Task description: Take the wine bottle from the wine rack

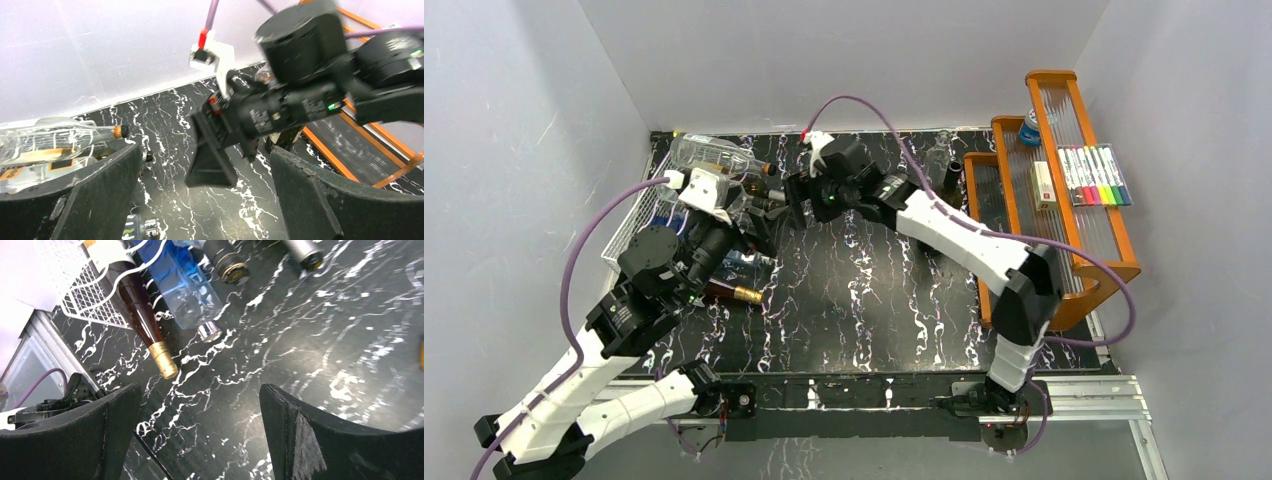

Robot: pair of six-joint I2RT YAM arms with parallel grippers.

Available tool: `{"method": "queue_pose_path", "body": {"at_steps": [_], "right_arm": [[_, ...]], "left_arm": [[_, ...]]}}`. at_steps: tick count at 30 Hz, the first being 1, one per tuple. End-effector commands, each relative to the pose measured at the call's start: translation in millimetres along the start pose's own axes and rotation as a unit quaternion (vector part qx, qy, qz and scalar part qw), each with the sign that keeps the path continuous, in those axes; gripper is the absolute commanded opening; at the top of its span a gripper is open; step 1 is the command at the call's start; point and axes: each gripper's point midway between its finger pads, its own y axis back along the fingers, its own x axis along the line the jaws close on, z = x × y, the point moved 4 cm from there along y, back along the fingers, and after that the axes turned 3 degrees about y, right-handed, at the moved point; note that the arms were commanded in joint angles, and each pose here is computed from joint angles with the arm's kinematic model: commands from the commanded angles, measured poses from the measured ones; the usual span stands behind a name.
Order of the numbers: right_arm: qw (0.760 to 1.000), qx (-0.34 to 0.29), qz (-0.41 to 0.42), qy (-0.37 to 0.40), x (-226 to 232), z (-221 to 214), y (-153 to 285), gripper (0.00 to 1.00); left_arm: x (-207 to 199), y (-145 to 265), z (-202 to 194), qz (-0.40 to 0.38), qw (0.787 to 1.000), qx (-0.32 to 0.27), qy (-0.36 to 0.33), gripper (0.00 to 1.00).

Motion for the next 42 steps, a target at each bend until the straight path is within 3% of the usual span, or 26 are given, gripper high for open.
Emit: {"method": "queue_pose_path", "body": {"at_steps": [1,9,21,29,42], "right_arm": [[0.995,0.006,0.091,-0.028,27,-6,-39,0.98],[0.988,0.029,0.14,-0.056,30,-29,-84,0.98],[0.976,0.007,0.199,-0.088,36,-31,-126,0.98],[0.975,-0.019,0.169,-0.14,-9,-13,-126,0.98],[0.963,-0.061,0.221,-0.139,-16,12,-176,0.95]], "left_arm": [[12,11,8,0.029,1.0,-0.001,-0.01,0.98],[18,15,3,0.043,0.999,0.005,-0.012,0.98],[16,20,8,0.033,0.999,0.0,-0.004,0.98],[14,22,13,0.024,1.0,0.0,-0.008,0.98],[9,21,13,0.009,1.0,-0.001,-0.002,0.98]]}}
